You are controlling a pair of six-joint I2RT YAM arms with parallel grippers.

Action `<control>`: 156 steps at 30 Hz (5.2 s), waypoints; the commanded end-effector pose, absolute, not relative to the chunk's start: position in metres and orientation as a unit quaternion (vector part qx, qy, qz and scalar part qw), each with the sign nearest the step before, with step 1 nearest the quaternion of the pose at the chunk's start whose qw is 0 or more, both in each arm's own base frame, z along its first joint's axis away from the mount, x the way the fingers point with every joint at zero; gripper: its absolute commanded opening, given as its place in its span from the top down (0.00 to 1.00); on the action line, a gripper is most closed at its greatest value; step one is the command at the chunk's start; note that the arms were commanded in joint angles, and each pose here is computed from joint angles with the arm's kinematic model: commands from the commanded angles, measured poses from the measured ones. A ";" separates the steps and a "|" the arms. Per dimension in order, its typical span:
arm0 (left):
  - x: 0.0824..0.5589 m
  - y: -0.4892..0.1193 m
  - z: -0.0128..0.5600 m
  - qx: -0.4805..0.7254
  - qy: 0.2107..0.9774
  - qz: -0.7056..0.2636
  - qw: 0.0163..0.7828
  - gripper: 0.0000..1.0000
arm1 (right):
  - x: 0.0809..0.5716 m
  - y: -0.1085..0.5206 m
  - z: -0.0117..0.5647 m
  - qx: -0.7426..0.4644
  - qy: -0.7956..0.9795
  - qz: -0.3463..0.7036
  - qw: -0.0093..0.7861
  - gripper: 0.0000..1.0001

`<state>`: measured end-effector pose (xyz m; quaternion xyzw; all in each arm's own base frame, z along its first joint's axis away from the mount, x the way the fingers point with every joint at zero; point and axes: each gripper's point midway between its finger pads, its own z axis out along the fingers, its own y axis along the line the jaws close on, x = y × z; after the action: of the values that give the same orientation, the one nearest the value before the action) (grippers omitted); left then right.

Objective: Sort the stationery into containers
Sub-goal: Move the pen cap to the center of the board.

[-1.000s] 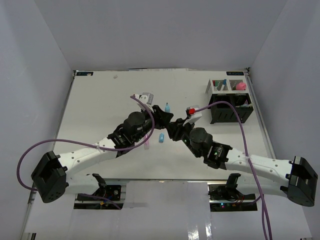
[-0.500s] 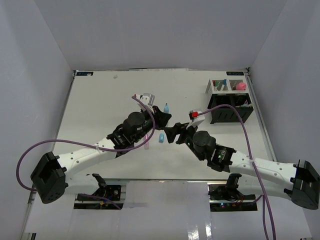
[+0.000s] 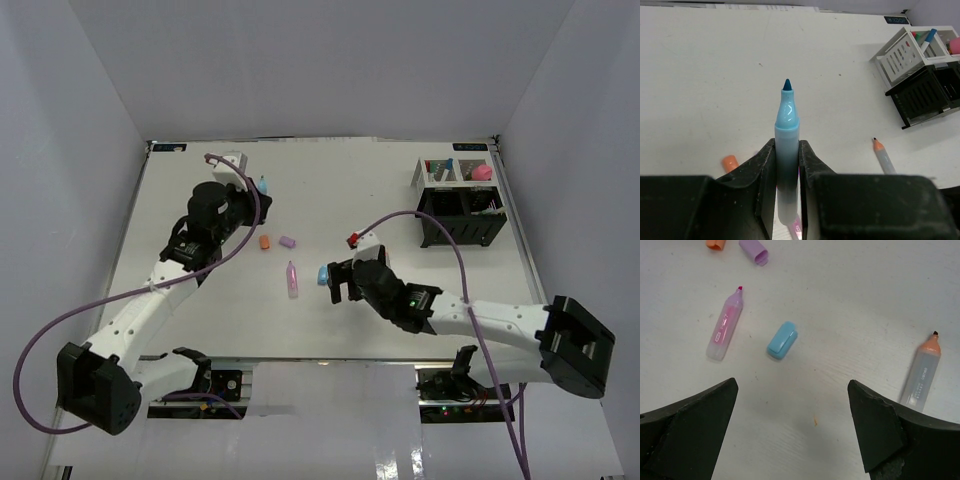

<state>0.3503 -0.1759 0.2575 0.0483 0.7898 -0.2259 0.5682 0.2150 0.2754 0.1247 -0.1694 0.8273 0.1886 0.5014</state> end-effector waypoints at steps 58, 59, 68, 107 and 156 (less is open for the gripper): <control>0.317 -0.166 0.233 0.118 0.782 -0.251 0.558 0.89 | 0.294 0.252 0.034 -0.138 0.897 0.024 0.418 0.22; 0.317 -0.166 0.232 0.118 0.783 -0.251 0.557 0.89 | 0.297 0.254 0.036 -0.138 0.896 0.025 0.421 0.22; 0.318 -0.166 0.230 0.119 0.784 -0.251 0.555 0.89 | 0.314 0.269 0.046 -0.138 0.891 0.034 0.431 0.23; 0.318 -0.165 0.231 0.121 0.784 -0.248 0.556 0.89 | 0.330 0.317 0.064 -0.142 0.913 0.023 0.383 0.21; 0.317 -0.167 0.228 0.127 0.786 -0.250 0.551 0.89 | 0.281 0.313 0.079 -0.173 0.918 0.084 0.348 0.21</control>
<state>0.3184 -0.1670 0.2259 0.1197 0.7907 -0.2480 0.5468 0.2759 0.2974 0.0469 -0.2041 0.9213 0.0481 0.3274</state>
